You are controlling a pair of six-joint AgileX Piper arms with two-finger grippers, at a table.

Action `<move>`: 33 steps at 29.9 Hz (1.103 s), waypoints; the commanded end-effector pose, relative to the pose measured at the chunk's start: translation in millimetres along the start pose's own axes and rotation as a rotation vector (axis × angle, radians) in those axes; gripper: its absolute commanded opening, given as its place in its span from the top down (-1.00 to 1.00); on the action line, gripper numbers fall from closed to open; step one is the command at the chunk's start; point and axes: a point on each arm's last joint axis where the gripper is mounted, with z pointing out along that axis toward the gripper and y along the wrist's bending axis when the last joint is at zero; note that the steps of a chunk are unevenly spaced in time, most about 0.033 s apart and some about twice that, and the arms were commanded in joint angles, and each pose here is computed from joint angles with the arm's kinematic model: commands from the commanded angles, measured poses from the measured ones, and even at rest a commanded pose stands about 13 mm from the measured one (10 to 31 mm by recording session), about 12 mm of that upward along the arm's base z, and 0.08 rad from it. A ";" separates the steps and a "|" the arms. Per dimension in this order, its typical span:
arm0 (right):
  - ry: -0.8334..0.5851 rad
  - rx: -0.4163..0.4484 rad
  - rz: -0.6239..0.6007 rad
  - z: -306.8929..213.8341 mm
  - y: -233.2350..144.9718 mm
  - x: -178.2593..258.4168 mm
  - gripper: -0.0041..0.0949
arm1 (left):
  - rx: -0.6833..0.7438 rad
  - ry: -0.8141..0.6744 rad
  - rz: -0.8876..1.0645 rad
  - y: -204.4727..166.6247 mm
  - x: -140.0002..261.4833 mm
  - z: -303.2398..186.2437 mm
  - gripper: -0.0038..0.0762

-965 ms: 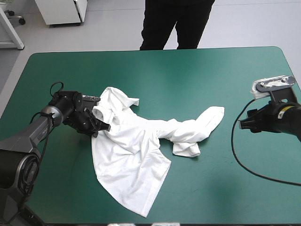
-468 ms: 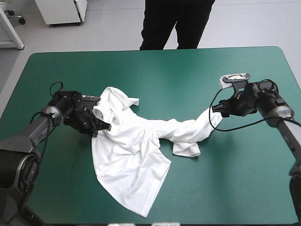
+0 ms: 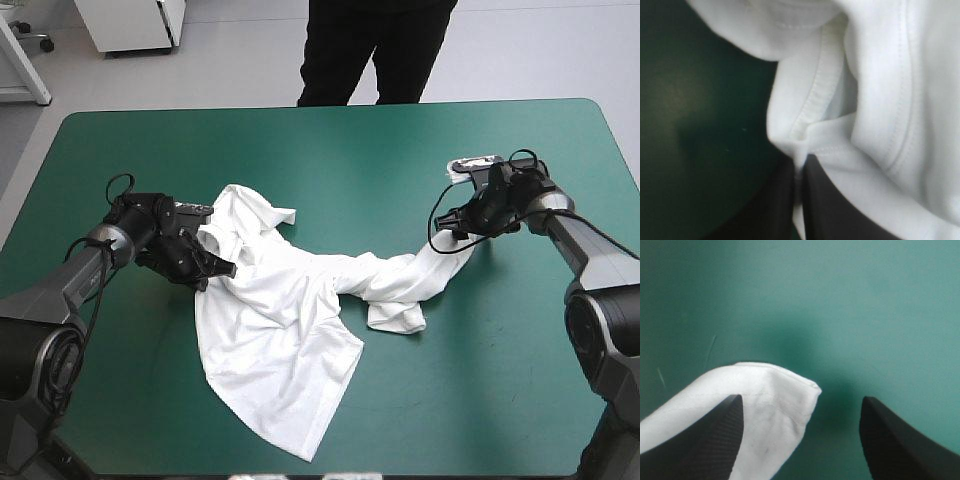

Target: Fold the cloth

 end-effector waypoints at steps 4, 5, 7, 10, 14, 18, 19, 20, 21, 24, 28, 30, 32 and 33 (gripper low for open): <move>-0.012 -0.031 0.023 1.2 0.8 -6.7 -0.06 | 0.027 -0.009 -0.011 -5.2 0.3 -10.8 0.93; 0.004 -0.037 0.020 4.6 1.4 -5.5 0.02 | 0.027 -0.008 -0.011 -5.2 0.4 -10.8 0.93; 0.035 -0.045 0.021 10.9 2.3 -3.0 0.25 | 0.028 -0.007 -0.011 -5.2 0.6 -10.8 0.93; 0.055 -0.059 0.031 14.9 3.7 -1.5 0.72 | 0.027 -0.015 -0.011 -5.1 -0.2 -10.8 0.93; 0.059 -0.065 0.028 12.7 4.1 -1.7 0.95 | 0.017 -0.044 -0.004 -4.5 -2.0 -12.9 0.93; 0.019 -0.059 0.018 -12.2 3.0 -7.4 0.95 | 0.004 -0.095 0.016 -6.0 0.8 -37.8 0.93; -0.008 -0.056 0.015 -23.4 2.5 -10.3 0.95 | 0.000 -0.122 0.021 -7.0 2.1 -50.3 0.93; -0.025 -0.052 0.010 -33.5 1.2 -12.5 0.95 | -0.004 -0.152 0.028 -8.2 4.2 -64.1 0.93; -0.055 -0.044 0.004 -48.2 0.1 -16.0 0.95 | -0.008 -0.192 0.034 -9.8 6.4 -80.6 0.93; -0.152 0.003 -0.024 -97.4 -4.8 -24.7 0.95 | -0.027 -0.321 0.055 -14.2 16.2 -133.5 0.93; -0.318 0.056 -0.038 -172.0 -9.8 -27.1 0.95 | -0.013 -0.545 0.071 -25.2 37.0 -214.4 0.93; -0.419 0.084 -0.040 -211.7 -12.1 -23.2 0.95 | 0.010 -0.670 0.082 -32.0 50.6 -253.2 0.93; -0.518 0.106 -0.033 -248.6 -13.9 -17.6 0.95 | 0.028 -0.793 0.095 -37.9 63.0 -288.5 0.93; -0.572 0.116 -0.031 -268.7 -14.6 -13.0 0.95 | 0.042 -0.869 0.104 -41.8 71.3 -310.4 0.93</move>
